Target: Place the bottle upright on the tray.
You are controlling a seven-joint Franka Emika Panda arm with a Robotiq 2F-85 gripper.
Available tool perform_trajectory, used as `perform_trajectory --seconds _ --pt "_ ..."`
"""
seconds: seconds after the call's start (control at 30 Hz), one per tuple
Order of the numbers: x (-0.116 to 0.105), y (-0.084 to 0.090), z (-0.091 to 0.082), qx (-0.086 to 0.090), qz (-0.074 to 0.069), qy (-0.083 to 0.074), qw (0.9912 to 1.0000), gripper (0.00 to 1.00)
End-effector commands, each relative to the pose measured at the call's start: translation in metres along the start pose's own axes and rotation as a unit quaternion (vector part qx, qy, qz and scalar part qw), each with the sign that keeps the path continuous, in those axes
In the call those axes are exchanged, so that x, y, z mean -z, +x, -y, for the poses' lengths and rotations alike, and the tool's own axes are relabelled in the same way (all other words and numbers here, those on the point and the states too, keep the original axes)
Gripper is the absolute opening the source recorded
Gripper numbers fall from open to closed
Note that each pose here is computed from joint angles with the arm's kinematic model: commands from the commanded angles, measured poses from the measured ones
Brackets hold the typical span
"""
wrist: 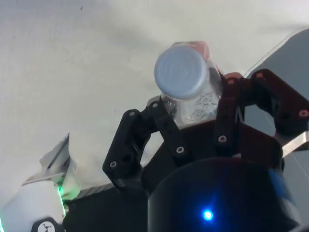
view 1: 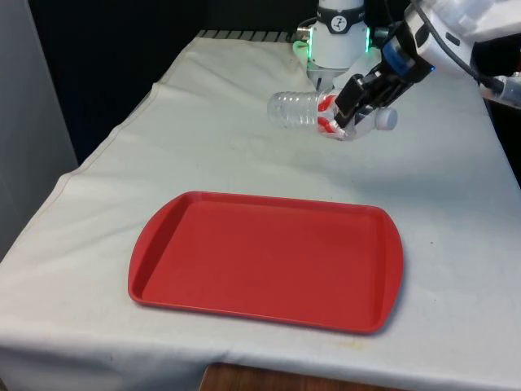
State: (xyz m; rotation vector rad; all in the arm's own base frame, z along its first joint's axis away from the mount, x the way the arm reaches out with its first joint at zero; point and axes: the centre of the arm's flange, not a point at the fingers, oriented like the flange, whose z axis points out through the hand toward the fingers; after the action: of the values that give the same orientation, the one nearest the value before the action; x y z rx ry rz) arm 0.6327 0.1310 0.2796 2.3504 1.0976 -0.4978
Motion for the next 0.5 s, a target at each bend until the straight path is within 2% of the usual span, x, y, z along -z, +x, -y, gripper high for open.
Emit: perform_trajectory --seconds 0.0,0.23,0.27,0.3,0.33,0.47 --pt "0.002 0.000 -0.003 -0.004 -0.007 0.000 0.99996 0.14" --pt "0.003 -0.002 -0.014 -0.020 -0.026 -0.004 0.99946 0.14" --pt "0.002 -0.001 -0.011 -0.016 -0.019 -0.005 0.99967 0.14" --pt "0.004 -0.002 -0.015 -0.022 -0.029 -0.004 0.99935 0.14" --pt "0.004 -0.003 -0.018 -0.025 -0.032 -0.005 0.99916 0.14" --pt "0.005 -0.005 -0.023 -0.032 -0.040 -0.007 0.99868 0.14"
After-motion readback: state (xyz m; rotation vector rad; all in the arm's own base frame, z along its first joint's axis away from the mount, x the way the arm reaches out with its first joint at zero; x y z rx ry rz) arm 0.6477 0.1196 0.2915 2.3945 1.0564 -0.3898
